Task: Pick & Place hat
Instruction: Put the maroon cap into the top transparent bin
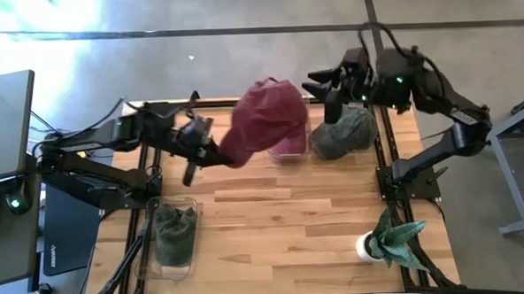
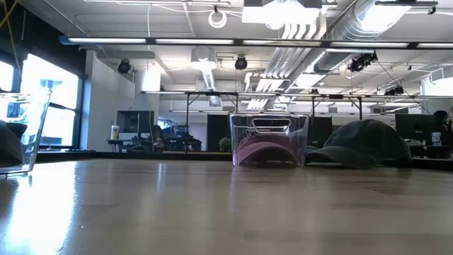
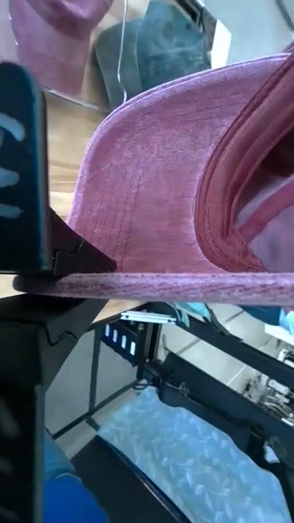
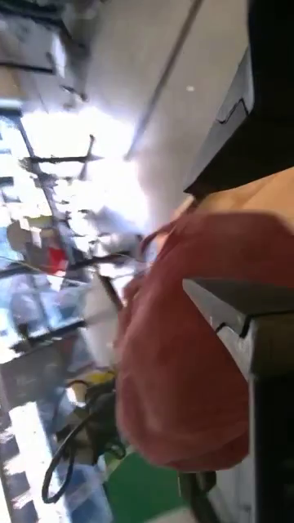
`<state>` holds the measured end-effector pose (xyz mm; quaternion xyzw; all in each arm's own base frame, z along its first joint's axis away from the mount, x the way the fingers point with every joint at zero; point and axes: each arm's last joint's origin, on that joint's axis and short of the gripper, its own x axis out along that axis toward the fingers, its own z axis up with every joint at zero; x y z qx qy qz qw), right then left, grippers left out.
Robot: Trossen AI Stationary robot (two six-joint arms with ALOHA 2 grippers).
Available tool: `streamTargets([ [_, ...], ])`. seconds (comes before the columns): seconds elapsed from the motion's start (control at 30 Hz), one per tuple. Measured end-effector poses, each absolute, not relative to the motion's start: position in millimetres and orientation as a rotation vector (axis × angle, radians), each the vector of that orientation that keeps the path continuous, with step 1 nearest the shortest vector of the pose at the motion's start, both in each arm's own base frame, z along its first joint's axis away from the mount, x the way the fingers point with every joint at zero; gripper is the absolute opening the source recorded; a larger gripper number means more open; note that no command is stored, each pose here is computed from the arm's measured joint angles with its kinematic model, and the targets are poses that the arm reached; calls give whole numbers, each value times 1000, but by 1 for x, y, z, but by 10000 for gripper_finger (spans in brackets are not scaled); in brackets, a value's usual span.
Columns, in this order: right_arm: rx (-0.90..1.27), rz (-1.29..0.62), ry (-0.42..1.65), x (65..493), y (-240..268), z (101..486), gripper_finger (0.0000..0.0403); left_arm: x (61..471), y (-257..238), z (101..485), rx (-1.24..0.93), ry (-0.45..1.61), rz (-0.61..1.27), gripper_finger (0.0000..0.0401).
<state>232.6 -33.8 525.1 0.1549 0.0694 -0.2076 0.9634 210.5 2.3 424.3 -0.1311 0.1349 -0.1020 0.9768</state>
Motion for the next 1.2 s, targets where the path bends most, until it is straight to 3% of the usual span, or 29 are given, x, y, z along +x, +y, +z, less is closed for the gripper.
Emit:
streamTargets([
  [0.17,381,-272,387,249,-41,512,121,234,2,413,-292,316,-248,4],
  [0.37,461,133,524,271,-32,495,61,251,1,407,-294,321,-334,4],
  [0.53,417,482,526,283,-26,485,25,256,-3,402,-281,343,-488,4],
  [0.7,387,536,439,281,-27,496,14,260,-13,398,-236,351,-576,3],
  [0.83,441,458,433,269,-40,501,43,260,-21,403,-180,305,-562,2],
  [0.97,413,412,371,247,-50,513,107,262,-22,402,-169,303,-489,2],
  [1.2,85,333,246,202,-36,533,209,263,-19,402,-204,304,-360,1],
])
